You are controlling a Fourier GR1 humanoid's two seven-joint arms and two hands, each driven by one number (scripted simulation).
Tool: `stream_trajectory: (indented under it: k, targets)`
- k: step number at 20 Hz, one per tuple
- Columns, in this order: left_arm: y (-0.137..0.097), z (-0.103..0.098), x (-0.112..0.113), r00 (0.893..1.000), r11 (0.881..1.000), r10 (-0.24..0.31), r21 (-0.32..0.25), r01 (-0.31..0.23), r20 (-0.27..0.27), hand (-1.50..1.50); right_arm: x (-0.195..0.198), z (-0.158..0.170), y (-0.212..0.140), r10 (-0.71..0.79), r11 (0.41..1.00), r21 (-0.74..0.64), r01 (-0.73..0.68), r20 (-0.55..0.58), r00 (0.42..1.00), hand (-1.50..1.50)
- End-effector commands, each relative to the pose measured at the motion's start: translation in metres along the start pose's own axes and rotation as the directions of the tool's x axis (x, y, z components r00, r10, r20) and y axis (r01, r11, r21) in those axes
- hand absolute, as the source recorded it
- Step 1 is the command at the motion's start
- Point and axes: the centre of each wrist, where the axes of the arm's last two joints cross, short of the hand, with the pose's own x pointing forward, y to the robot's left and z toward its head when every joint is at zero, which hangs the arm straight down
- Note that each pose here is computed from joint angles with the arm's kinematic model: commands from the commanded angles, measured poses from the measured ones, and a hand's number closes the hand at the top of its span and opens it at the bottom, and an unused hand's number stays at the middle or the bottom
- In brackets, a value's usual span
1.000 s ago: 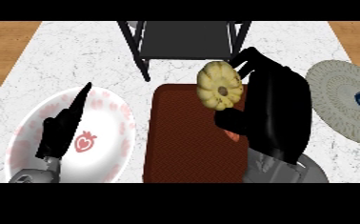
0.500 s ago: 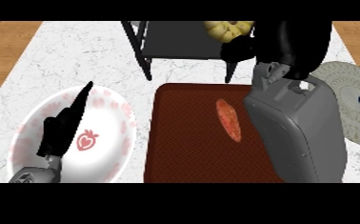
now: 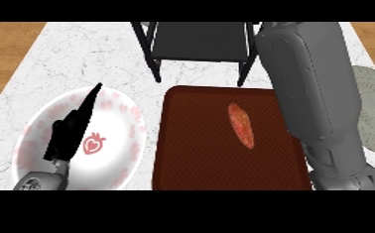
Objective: Pick the squash from the tray and place it in the tiered shelf
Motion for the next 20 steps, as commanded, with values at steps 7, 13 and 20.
stream_trajectory:
  k: [7,13,20]
  targets:
    - [-0.031,0.005,-0.015,0.997,0.996,0.038,-0.078,-0.043,-0.064,0.00,-0.015,-0.046,0.043,0.036,0.995,0.098,-0.035,-0.003,0.999,1.50]
    - [-0.039,0.000,-0.009,0.996,0.993,0.060,-0.101,-0.066,-0.061,0.00,-0.006,-0.038,0.065,-0.047,0.968,0.245,0.053,-0.031,0.998,1.50]
    - [-0.028,-0.004,-0.002,0.999,0.993,0.031,-0.113,-0.035,-0.034,0.00,-0.044,-0.053,0.060,-0.557,0.748,0.203,0.631,-0.324,0.765,-1.50]
